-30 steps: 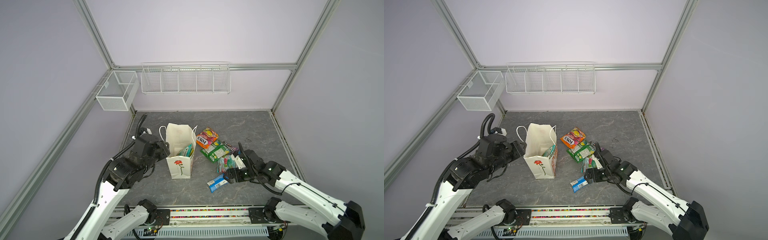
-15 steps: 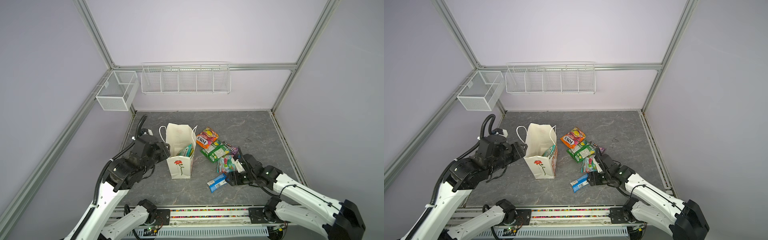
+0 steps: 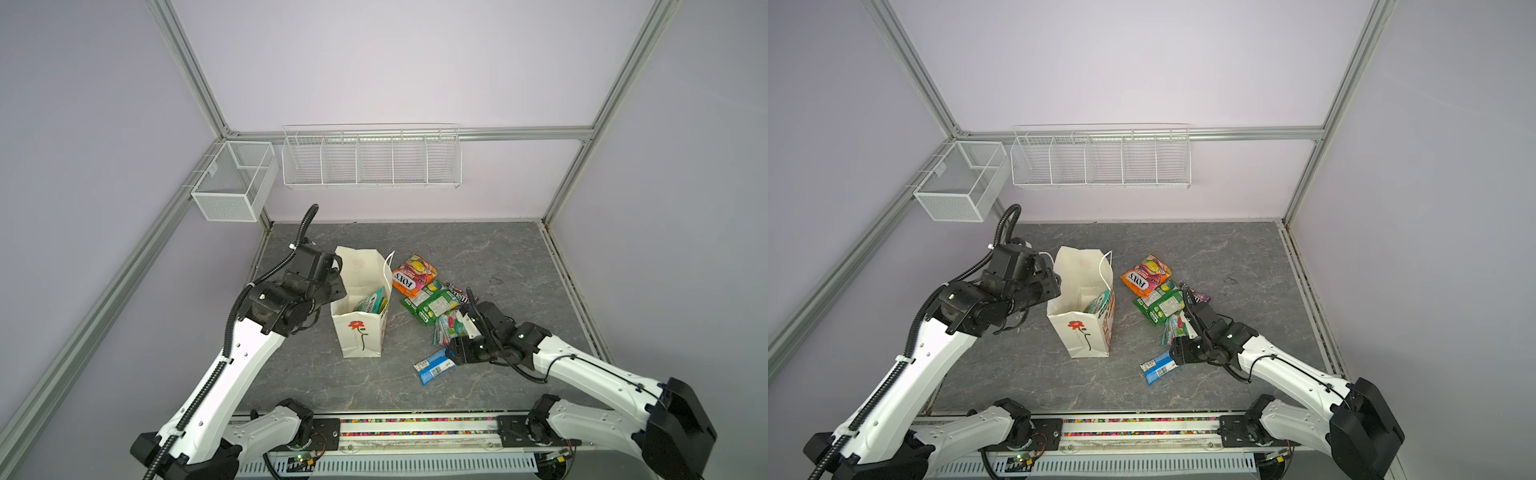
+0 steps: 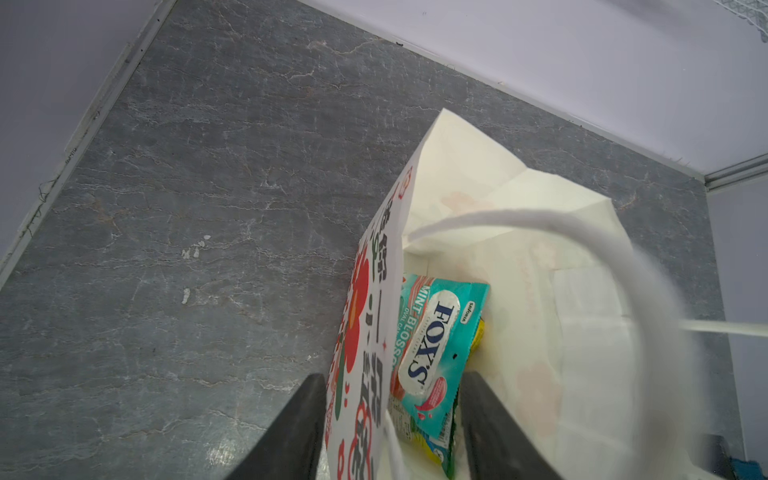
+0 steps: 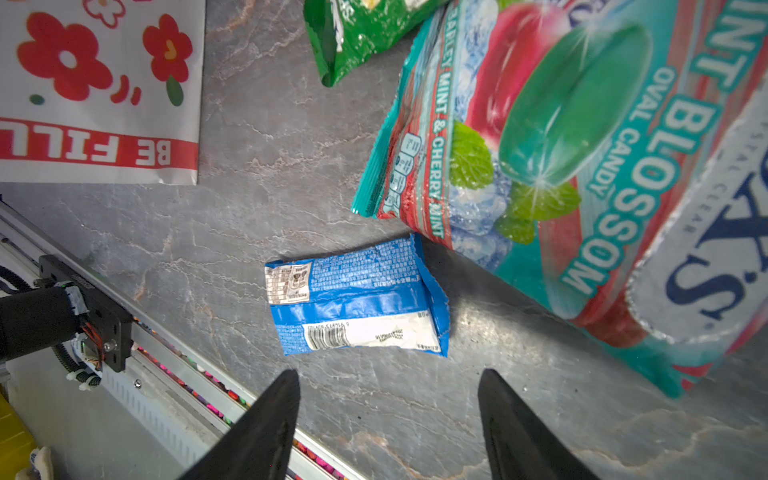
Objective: Place the snacks into the paper bag
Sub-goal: 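Lower the open right gripper onto the small blue wrapper and close it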
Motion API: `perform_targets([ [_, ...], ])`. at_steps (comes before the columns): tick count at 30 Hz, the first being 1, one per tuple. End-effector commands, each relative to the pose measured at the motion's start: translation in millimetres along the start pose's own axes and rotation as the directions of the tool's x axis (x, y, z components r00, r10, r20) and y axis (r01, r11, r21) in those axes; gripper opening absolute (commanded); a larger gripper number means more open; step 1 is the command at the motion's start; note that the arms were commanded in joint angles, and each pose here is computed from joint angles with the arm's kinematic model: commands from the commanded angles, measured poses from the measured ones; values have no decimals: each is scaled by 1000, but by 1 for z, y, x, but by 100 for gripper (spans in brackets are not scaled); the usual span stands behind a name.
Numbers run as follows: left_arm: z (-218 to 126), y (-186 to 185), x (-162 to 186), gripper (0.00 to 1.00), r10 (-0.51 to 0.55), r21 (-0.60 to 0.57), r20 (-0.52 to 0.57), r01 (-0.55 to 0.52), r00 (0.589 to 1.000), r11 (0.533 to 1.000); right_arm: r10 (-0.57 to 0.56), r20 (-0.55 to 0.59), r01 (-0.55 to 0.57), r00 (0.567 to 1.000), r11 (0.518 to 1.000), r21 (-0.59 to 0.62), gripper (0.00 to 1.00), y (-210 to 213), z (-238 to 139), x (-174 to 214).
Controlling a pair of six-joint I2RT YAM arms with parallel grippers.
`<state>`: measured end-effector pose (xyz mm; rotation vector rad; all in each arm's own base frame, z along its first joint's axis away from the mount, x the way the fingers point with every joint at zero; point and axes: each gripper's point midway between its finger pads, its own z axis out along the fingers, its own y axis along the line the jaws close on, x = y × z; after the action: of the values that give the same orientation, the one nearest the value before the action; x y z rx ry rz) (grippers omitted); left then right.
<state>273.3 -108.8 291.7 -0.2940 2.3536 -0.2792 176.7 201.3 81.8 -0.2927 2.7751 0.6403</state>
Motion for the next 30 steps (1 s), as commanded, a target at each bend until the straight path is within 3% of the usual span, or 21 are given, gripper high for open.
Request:
perform_targets([
  [1,2,-2,-9,52,24,17,17,-24,1000,1000,-21,10,21,1000,1000,-3,70,2,1,-9],
  [10,25,-7,-7,46,12,32,-4,-12,1000,999,-28,-55,27,998,999,-20,65,1,20,-6],
  [30,32,-15,-8,37,11,78,0,-11,1000,997,3,-117,-4,993,1000,-3,54,-18,54,8],
])
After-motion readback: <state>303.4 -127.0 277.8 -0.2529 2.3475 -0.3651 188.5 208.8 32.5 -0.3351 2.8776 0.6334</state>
